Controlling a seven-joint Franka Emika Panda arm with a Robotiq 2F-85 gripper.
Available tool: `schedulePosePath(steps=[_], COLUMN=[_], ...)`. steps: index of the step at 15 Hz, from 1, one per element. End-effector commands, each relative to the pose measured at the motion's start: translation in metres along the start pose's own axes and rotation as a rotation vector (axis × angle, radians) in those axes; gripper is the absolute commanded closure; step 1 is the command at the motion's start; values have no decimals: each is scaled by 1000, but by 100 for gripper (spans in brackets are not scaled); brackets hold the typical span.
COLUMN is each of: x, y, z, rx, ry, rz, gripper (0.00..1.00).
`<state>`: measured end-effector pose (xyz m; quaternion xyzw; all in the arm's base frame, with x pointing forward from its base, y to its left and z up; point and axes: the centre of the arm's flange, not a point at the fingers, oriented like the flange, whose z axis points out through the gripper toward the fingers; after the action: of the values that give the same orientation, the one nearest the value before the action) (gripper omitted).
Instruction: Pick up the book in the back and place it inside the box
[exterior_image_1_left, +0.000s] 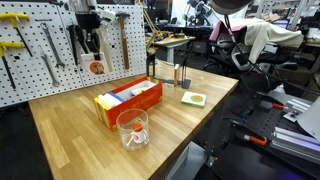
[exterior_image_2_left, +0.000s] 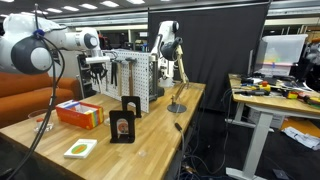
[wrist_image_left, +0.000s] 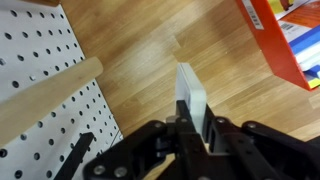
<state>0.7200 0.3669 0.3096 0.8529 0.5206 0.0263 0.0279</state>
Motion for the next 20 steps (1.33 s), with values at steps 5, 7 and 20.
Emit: schedulePosePath(steps=[5, 7, 20], x=[-50, -56, -52], y=[-55, -70, -110], z=[-61, -70, -84], rx=[-15, -1, 52], ry=[-79, -98, -178], rz=[128, 179, 587], gripper=[96, 96, 96])
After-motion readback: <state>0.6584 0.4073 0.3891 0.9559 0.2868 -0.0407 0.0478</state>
